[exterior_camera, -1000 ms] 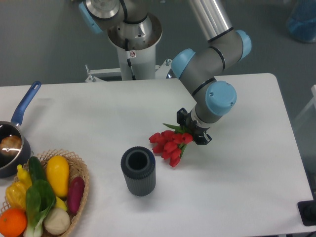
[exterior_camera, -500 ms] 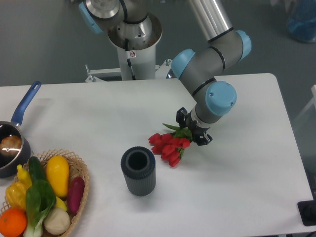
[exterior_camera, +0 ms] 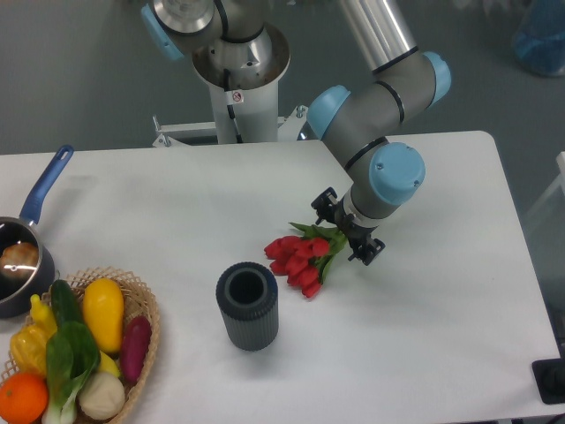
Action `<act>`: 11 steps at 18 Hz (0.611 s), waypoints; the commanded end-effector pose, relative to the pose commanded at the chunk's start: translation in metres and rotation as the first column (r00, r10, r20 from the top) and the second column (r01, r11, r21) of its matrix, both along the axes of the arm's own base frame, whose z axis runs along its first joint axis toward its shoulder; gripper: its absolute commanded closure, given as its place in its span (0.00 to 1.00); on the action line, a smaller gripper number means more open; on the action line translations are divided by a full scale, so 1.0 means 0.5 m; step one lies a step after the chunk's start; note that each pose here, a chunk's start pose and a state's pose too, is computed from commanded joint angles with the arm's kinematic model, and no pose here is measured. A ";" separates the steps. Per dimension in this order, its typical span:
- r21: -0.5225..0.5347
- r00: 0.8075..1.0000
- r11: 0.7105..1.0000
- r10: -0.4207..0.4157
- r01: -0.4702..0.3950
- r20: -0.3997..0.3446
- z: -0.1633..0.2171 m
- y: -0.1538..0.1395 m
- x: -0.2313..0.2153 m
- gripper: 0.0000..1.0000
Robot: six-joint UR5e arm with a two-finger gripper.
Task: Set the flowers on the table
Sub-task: 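Open the gripper to release the tulip stems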
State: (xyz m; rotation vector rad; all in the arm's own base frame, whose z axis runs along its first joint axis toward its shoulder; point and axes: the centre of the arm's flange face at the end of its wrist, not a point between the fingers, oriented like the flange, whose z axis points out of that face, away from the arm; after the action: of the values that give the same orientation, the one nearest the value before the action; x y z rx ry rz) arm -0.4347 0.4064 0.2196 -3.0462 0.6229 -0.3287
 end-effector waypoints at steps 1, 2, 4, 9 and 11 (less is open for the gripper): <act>0.000 1.000 1.000 -0.001 0.001 0.000 0.000 0.000 0.000 0.00; 0.001 1.000 1.000 -0.001 0.002 -0.001 0.002 0.000 0.000 0.00; 0.003 1.000 1.000 0.001 -0.001 -0.009 0.010 -0.003 -0.003 0.00; 0.031 0.998 0.999 0.022 -0.020 -0.055 0.067 -0.026 -0.024 0.00; 0.054 0.995 0.998 0.024 -0.019 -0.098 0.101 -0.026 -0.030 0.00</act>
State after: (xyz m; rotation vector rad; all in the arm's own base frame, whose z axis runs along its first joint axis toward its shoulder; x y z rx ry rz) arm -0.4499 0.3932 0.2701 -3.0304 0.5928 -0.1589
